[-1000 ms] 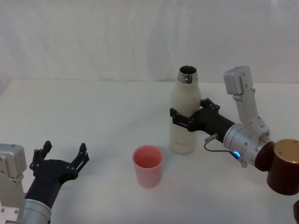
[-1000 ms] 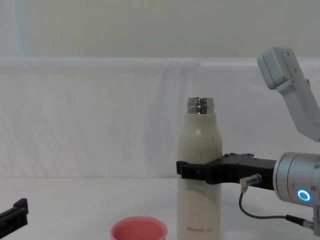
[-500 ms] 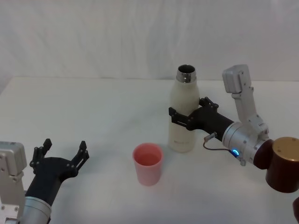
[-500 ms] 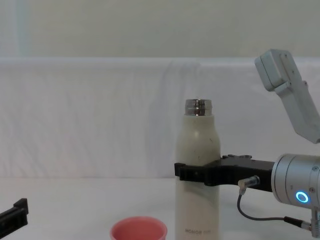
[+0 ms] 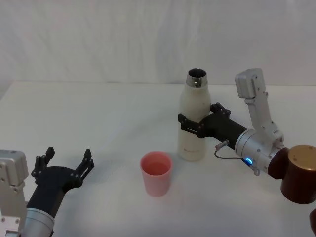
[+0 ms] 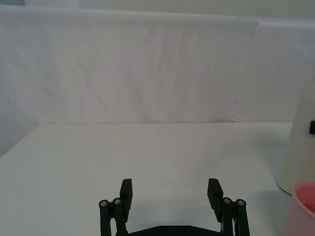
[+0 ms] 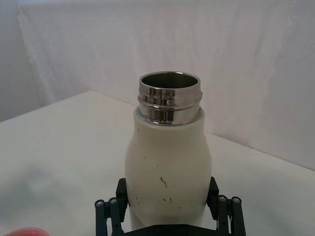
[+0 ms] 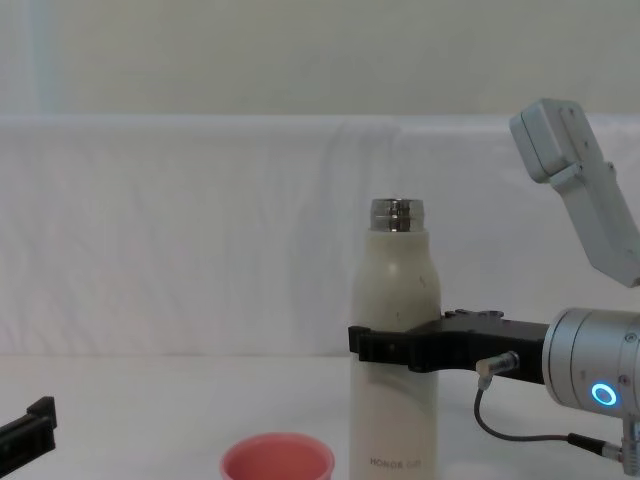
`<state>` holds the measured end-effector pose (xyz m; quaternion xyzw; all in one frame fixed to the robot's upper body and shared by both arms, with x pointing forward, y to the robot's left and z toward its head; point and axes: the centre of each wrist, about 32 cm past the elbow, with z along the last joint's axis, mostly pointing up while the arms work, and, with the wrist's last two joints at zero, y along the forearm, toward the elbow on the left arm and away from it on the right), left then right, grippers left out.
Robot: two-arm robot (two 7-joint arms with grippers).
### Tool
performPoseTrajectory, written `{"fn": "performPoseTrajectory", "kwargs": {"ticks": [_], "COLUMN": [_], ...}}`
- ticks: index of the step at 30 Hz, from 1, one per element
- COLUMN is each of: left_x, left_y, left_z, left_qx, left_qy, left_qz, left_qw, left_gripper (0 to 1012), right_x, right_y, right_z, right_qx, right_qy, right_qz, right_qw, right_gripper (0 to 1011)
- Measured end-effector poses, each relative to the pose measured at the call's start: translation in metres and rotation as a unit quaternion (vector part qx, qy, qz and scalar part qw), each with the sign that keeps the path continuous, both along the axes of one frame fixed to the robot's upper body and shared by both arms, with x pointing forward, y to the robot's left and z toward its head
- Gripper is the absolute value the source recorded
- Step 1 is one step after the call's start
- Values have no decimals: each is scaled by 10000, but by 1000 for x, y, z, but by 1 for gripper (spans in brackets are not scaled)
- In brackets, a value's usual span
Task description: Grasp the thermos with one hand and pour water into the cup lid.
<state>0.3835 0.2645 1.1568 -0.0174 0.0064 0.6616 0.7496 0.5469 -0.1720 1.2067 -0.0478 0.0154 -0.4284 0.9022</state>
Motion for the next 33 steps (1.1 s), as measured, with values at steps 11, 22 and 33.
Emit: {"fn": "performPoseTrajectory", "kwargs": {"ticks": [11,22,33], "left_x": [0,0,0], "left_y": [0,0,0], "left_z": [0,0,0], "left_qx": [0,0,0], "left_qy": [0,0,0], "left_qz": [0,0,0], "left_qw": [10000,10000,10000], "left_gripper": [1001,1001,1001], "right_x": [0,0,-2], "right_y": [0,0,-1], "right_z": [0,0,1], "right_qx": [-1,-4,-4], "right_qy": [-1,1,-14], "right_qz": [-5,-6,3], "right_qw": [10000,10000,10000], "right_gripper": [1000,1000,1000]}}
